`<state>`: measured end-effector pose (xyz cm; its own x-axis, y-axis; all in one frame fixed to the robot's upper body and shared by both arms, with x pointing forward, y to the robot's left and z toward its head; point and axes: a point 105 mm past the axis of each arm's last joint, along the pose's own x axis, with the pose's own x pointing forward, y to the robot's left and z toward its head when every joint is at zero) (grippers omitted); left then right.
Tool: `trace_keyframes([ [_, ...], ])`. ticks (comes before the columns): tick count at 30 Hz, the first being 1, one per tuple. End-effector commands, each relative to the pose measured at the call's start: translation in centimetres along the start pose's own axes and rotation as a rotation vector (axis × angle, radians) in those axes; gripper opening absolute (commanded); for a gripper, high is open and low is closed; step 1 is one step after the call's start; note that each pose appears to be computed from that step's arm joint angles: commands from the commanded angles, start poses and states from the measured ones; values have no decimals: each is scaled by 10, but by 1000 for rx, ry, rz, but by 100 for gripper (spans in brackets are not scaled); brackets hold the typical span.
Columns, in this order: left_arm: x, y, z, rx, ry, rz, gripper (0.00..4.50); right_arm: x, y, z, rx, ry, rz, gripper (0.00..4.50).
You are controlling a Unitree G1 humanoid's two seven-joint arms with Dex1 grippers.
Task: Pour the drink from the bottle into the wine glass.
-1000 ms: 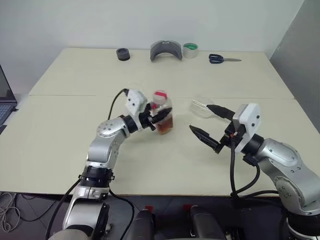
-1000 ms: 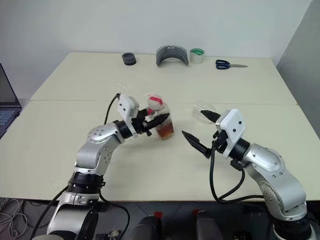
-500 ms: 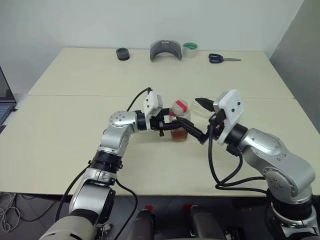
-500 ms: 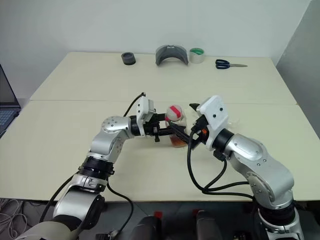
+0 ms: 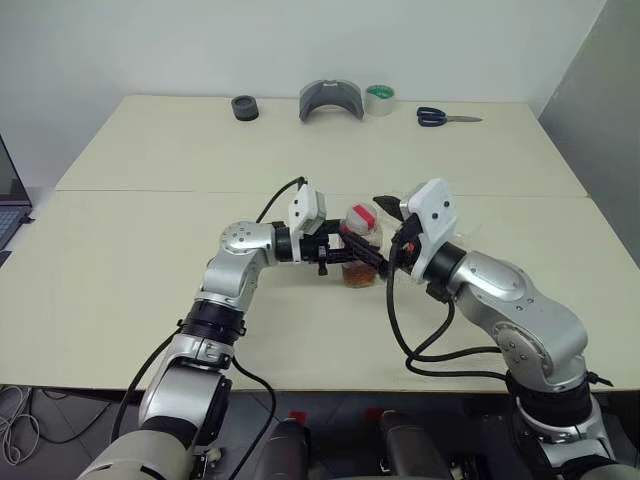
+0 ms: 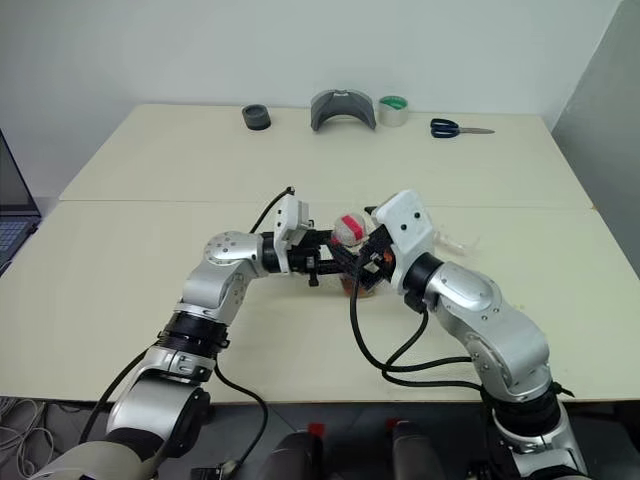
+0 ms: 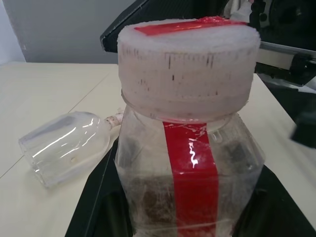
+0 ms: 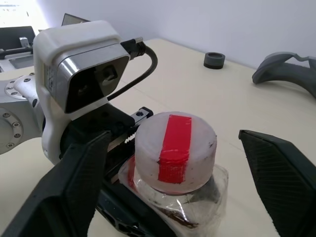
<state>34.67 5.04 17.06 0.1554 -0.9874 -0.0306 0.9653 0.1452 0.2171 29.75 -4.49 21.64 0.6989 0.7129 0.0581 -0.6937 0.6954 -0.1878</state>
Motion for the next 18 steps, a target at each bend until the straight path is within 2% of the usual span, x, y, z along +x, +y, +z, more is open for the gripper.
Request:
trace_keyframes([
  [1, 1, -1, 15, 66, -22, -19, 183, 0, 5, 18, -31, -76, 21, 359],
  [5, 1, -2, 14, 64, -20, -20, 183, 0, 6, 16, -40, -64, 28, 260],
  [7, 1, -2, 14, 63, -20, -21, 183, 0, 6, 14, -47, -55, 30, 188],
  [10, 2, -3, 13, 61, -19, -30, 182, 0, 7, 12, -78, -38, 74, 184],
  [14, 2, -6, 16, 58, -20, -65, 182, -5, 5, 8, -192, 10, 278, 184],
  [18, 1, -6, 17, 63, -9, -94, 182, -9, -14, 3, -260, 80, 433, 184],
])
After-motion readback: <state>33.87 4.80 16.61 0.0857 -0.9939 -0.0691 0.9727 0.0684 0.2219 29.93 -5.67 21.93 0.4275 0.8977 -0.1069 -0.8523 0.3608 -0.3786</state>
